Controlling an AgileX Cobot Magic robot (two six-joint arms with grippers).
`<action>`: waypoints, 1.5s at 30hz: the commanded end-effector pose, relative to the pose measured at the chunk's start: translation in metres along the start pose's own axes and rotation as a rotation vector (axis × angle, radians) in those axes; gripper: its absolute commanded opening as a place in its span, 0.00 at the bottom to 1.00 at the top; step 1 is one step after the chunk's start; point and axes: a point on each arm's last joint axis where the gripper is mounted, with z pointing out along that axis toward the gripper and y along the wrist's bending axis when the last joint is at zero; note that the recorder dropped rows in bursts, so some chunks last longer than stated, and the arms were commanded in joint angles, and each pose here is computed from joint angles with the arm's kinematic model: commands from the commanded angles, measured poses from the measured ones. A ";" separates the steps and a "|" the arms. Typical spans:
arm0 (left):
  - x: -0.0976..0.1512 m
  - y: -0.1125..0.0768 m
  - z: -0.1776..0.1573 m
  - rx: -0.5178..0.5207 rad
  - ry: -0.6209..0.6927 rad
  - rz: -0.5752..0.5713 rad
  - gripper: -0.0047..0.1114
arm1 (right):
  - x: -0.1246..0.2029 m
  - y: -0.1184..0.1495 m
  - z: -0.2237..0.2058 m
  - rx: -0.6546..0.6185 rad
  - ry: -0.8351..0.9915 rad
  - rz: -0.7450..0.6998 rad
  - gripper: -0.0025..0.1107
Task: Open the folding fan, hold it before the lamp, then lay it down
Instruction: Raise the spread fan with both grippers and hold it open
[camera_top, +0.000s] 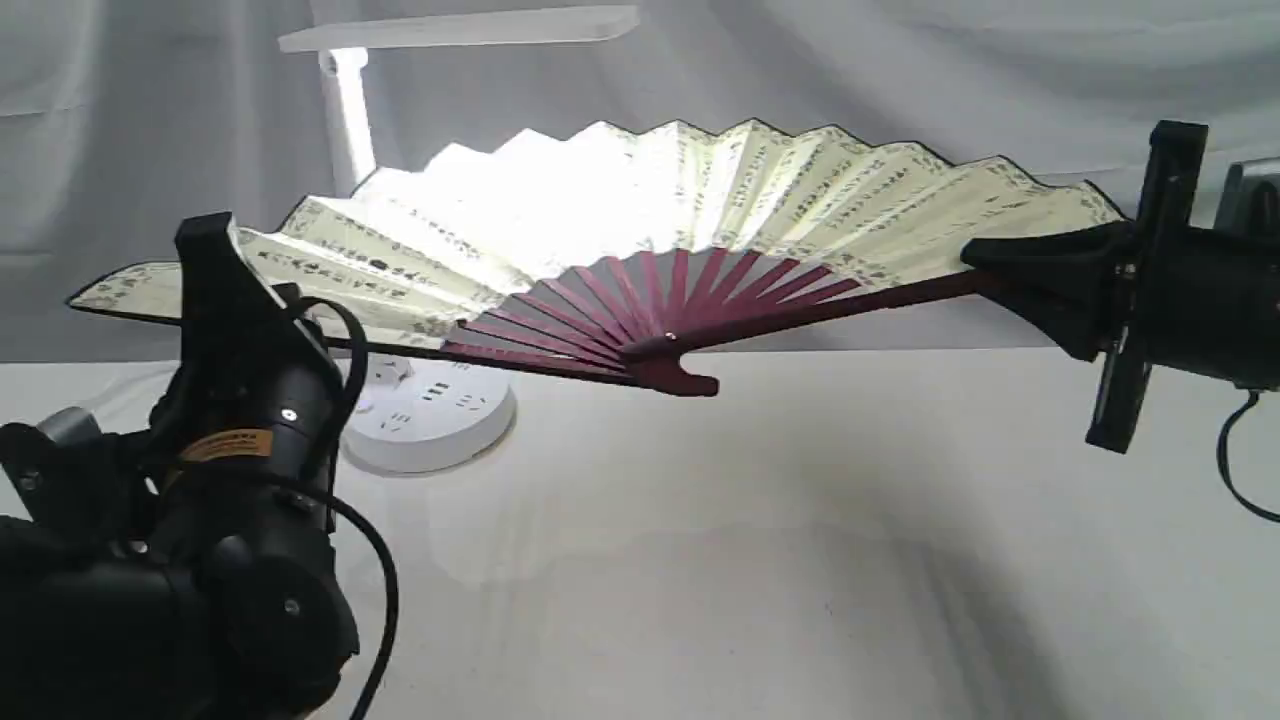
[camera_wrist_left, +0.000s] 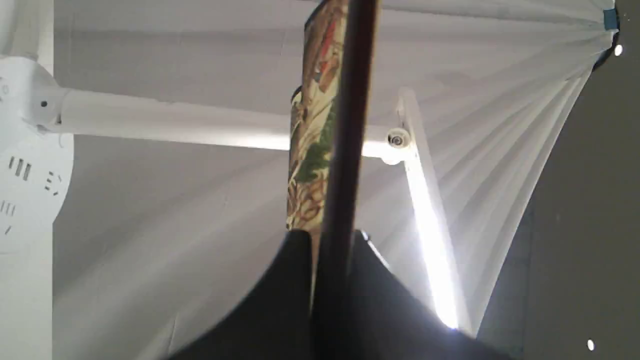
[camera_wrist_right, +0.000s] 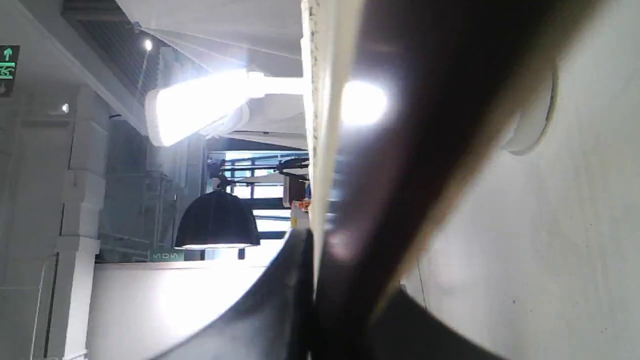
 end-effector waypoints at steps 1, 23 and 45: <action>-0.022 -0.016 0.005 0.060 -0.118 -0.080 0.04 | 0.005 0.004 0.001 0.032 0.002 -0.059 0.02; -0.052 -0.029 0.026 0.046 -0.140 -0.097 0.04 | 0.002 0.050 0.040 0.039 -0.033 -0.138 0.02; -0.055 -0.031 0.032 0.051 -0.123 -0.114 0.04 | -0.001 0.048 0.040 0.062 -0.069 -0.138 0.02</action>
